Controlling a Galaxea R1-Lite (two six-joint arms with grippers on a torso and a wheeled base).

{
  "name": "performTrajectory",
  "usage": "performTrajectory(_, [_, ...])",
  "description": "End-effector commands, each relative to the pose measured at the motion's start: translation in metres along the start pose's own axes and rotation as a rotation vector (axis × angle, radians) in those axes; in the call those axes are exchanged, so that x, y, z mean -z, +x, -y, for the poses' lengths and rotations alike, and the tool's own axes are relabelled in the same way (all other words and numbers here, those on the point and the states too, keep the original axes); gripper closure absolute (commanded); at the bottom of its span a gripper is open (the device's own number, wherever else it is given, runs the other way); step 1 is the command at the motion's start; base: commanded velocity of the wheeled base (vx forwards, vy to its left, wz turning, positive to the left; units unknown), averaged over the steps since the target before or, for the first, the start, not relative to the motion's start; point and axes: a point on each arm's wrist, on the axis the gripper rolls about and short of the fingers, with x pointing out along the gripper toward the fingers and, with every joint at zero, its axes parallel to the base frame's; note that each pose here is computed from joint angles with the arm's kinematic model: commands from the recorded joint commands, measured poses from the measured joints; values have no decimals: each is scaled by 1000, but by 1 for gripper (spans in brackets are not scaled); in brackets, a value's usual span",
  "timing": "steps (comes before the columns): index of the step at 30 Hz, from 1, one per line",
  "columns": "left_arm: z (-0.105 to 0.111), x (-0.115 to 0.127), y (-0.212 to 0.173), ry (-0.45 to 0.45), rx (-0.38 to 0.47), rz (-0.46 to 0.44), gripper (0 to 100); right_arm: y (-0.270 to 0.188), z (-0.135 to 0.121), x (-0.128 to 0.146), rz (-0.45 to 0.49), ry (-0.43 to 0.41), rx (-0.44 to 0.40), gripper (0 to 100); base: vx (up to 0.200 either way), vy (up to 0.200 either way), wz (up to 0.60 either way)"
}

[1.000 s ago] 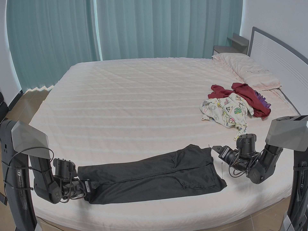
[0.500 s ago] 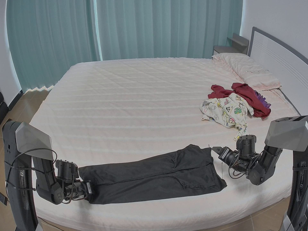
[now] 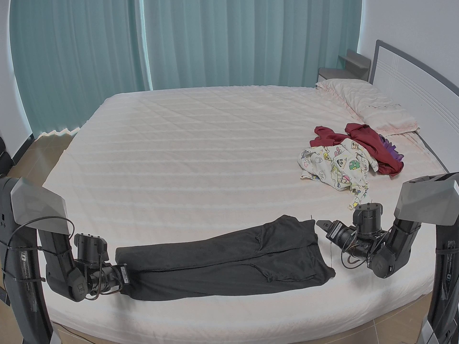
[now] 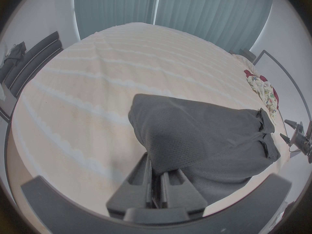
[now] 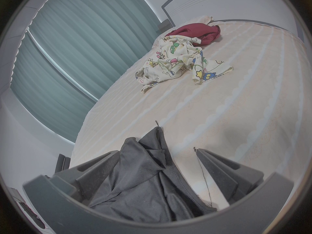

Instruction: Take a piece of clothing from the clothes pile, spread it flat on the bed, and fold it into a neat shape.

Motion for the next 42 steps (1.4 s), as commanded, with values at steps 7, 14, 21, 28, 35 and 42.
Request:
performTrajectory(7, [-9, -9, -12, -29, -26, 14, 100, 0, 0, 3, -7, -3, 0, 0, 0, 0, 0])
performTrajectory(14, [-8, -2, -6, -21, -26, -18, 100, 0, 0, 3, -6, -3, -1, 0, 0, 0, 0])
performTrajectory(21, [-10, 14, -9, -6, -38, -83, 0, 1, 2, 4, -9, -4, 4, 0, 0, 0, 0])
performTrajectory(28, [-11, 13, -34, -11, -11, -53, 0, 1, 2, 4, -10, -4, 5, 0, 0, 0, 0])
performTrajectory(35, [-7, -9, -29, -107, 51, 23, 0, 1, 2, 5, -8, -7, 5, 0, 0, 0, 0])
performTrajectory(42, [-8, -6, -8, -149, 69, -25, 0, 2, 2, 5, -6, -10, 3, 0, 0, 0, 0])
